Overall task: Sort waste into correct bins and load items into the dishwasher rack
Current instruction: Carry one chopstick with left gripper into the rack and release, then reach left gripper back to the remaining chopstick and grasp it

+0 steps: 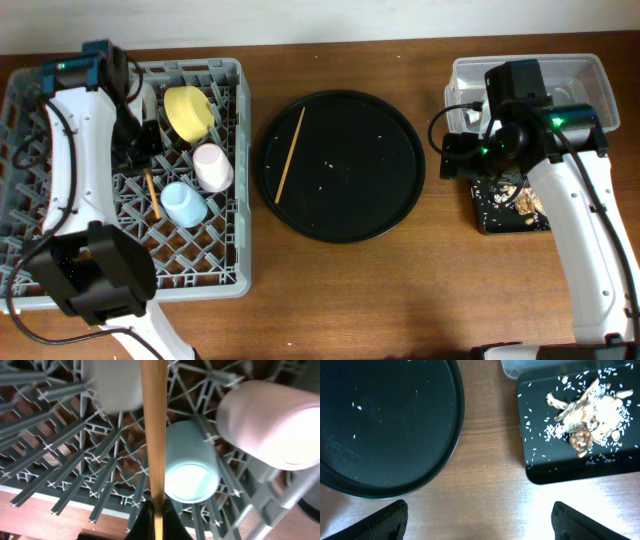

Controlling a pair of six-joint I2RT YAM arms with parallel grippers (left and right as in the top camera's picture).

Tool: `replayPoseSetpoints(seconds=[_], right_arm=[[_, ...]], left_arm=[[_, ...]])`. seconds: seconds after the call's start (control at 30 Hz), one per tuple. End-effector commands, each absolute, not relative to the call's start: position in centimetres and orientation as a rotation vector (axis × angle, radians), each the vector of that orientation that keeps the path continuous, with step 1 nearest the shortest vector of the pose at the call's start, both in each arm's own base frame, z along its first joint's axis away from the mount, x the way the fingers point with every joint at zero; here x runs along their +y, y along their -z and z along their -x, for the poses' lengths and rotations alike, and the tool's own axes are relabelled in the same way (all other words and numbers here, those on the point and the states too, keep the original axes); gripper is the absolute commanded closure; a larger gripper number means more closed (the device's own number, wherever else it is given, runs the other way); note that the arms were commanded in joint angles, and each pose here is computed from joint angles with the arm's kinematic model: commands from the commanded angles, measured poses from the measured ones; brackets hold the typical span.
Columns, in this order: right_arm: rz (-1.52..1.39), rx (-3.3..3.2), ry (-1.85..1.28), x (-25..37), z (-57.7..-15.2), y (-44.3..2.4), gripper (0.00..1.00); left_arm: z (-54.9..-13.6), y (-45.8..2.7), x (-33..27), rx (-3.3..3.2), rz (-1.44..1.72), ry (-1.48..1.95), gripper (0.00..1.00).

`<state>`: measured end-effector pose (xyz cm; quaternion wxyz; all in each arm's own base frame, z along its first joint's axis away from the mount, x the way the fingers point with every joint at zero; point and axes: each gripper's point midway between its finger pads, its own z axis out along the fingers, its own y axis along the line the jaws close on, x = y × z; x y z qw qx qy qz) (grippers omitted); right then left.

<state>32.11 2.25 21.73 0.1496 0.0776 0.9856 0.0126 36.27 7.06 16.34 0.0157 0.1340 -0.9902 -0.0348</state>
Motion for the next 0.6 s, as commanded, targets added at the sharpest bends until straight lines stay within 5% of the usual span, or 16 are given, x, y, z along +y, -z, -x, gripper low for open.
replayPoseSetpoints(seconds=[0.0, 0.3, 0.33, 0.43, 0.57], right_arm=[[-0.231, 2.828, -0.016, 2.1, -32.3, -21.8, 0.07], [-0.232, 2.832, -0.017, 2.1, -32.2, -21.8, 0.07], [-0.232, 2.836, -0.015, 2.1, -32.1, -21.7, 0.07], [-0.232, 2.847, -0.012, 2.0, -31.9, -21.7, 0.07], [-0.232, 2.847, -0.012, 2.0, -31.9, -21.7, 0.07]], left_arm=[[-35.4, -16.6, 8.4, -3.066, -0.467, 0.161, 1.0], [-37.2, -16.9, 9.5, -3.165, -0.321, 0.204, 0.99], [-37.2, -16.9, 10.0, -3.163, -0.304, 0.246, 0.95], [-36.9, -17.2, 11.0, -3.146, -0.305, 0.348, 0.46], [-37.5, -17.0, 10.1, -3.177, -0.305, 0.265, 0.4]])
